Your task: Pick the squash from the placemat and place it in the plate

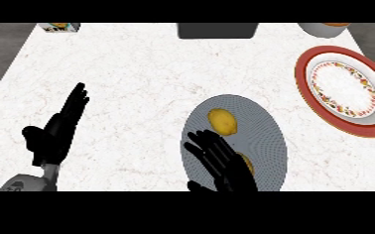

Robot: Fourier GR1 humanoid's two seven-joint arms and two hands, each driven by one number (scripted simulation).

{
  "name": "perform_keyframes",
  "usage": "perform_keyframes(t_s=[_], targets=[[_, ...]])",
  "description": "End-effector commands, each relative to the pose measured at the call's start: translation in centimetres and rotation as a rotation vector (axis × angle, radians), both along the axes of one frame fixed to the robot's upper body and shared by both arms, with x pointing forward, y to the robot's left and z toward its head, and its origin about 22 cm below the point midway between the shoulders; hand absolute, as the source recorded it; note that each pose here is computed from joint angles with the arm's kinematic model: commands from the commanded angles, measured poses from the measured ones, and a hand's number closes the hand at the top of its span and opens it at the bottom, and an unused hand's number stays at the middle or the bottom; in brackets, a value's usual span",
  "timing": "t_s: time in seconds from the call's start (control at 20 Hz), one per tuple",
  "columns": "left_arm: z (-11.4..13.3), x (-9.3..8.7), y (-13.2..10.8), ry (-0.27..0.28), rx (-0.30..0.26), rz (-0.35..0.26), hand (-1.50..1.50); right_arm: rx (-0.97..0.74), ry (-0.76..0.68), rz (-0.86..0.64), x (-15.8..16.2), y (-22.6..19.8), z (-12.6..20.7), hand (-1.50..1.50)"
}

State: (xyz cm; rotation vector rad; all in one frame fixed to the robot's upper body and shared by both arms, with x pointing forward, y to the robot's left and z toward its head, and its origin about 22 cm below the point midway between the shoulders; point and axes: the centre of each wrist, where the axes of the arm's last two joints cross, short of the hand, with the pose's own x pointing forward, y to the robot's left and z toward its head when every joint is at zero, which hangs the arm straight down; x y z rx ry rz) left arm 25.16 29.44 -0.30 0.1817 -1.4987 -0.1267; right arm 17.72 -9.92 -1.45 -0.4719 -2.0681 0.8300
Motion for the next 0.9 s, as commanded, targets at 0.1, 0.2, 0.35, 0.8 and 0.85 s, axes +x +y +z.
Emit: perform_keyframes(t_s=[0.1,0.2,0.35,0.8,0.85], targets=[[-3.1,-0.2,-0.2,-0.006,0.0,-0.002,0.0,-0.062,-0.172,-0.108,-4.8,0.3,-0.3,-1.5],[-1.6,-1.9,1.5,-0.001,0.009,-0.017,0.0,-0.085,-0.175,-0.168,-7.2,-0.2,0.9,-1.5],[-1.9,-0.2,-0.7,-0.017,-0.022,-0.004,0.0,-0.271,-0.108,-0.237,-8.2,-2.0,0.5,-1.5],[-1.7,-0.8,-0.1,-0.026,-0.002,-0.007,0.0,-0.641,0.131,-0.445,-9.7,-0.2,3.4,-1.5],[-2.3,-1.3,1.4,-0.051,-0.003,-0.011,0.0,-0.66,0.158,-0.452,-9.8,-0.7,4.6,-1.5]])
